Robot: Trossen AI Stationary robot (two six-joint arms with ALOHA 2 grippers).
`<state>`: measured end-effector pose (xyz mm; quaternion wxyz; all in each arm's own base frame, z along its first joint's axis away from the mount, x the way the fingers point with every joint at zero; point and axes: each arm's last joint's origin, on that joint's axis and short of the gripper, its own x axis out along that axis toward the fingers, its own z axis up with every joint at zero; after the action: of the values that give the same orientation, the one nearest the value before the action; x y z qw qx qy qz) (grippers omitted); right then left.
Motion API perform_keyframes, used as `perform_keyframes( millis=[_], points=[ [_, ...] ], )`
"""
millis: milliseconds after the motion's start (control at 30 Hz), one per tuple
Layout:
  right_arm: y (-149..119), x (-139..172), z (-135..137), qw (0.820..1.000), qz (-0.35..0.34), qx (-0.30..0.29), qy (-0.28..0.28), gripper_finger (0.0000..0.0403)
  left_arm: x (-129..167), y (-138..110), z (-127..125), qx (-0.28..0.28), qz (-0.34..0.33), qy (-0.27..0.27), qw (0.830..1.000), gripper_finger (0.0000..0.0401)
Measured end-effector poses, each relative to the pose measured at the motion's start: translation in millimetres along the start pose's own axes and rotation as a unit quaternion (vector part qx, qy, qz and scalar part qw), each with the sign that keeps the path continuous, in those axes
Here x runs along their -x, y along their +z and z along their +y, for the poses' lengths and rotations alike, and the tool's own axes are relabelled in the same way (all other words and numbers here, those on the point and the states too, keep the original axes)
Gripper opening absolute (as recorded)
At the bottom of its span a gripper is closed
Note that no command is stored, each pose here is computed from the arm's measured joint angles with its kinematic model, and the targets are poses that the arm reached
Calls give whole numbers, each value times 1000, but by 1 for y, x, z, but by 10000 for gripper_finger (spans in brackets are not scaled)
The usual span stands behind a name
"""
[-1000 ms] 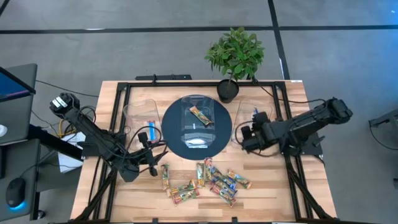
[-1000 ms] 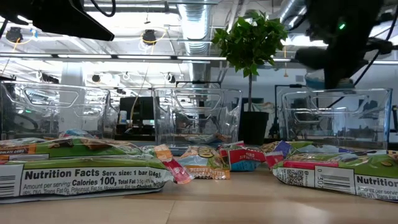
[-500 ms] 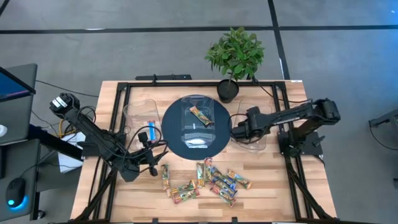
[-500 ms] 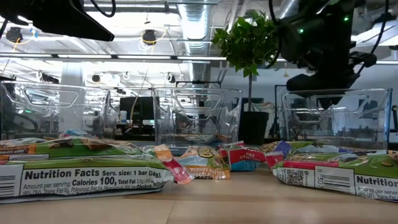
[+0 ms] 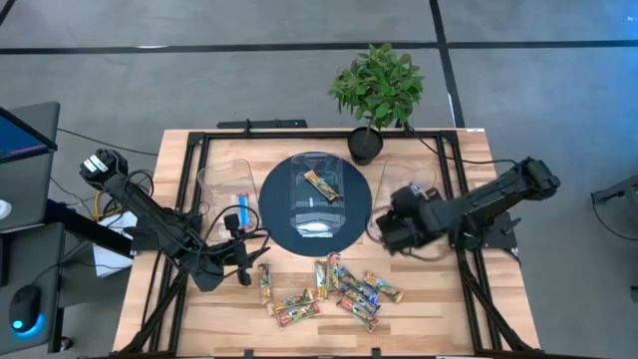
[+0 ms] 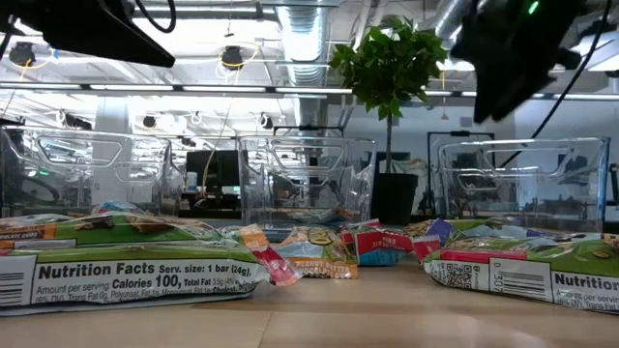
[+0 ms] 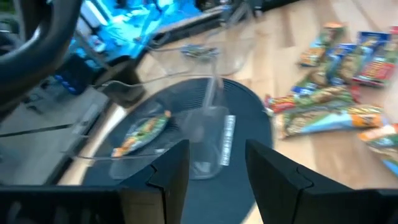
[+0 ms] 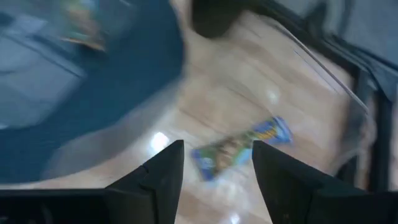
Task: Pick and place Granola Bars by type
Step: Put the yellow granola bar into the middle transparent bin
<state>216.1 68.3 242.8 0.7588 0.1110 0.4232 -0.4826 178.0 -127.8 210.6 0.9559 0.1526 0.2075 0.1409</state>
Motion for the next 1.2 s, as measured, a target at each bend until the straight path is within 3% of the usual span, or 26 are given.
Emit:
perform_keyframes(
  millis=[300,600,767,933,1200],
  points=[
    [-51,60,12,978,-136,88,132,173,0,0,-5,30,16,-77,996,151],
    [-105,96,24,922,-266,163,231,169,-3,8,-20,77,-4,-180,981,151],
    [-130,100,37,901,-285,214,246,169,-16,5,-43,44,-23,-233,971,151],
    [-146,95,44,894,-292,246,235,163,-25,0,-61,27,-2,-287,957,151],
    [-151,93,46,892,-294,257,229,150,-47,10,-77,51,40,-287,956,151]
  ],
)
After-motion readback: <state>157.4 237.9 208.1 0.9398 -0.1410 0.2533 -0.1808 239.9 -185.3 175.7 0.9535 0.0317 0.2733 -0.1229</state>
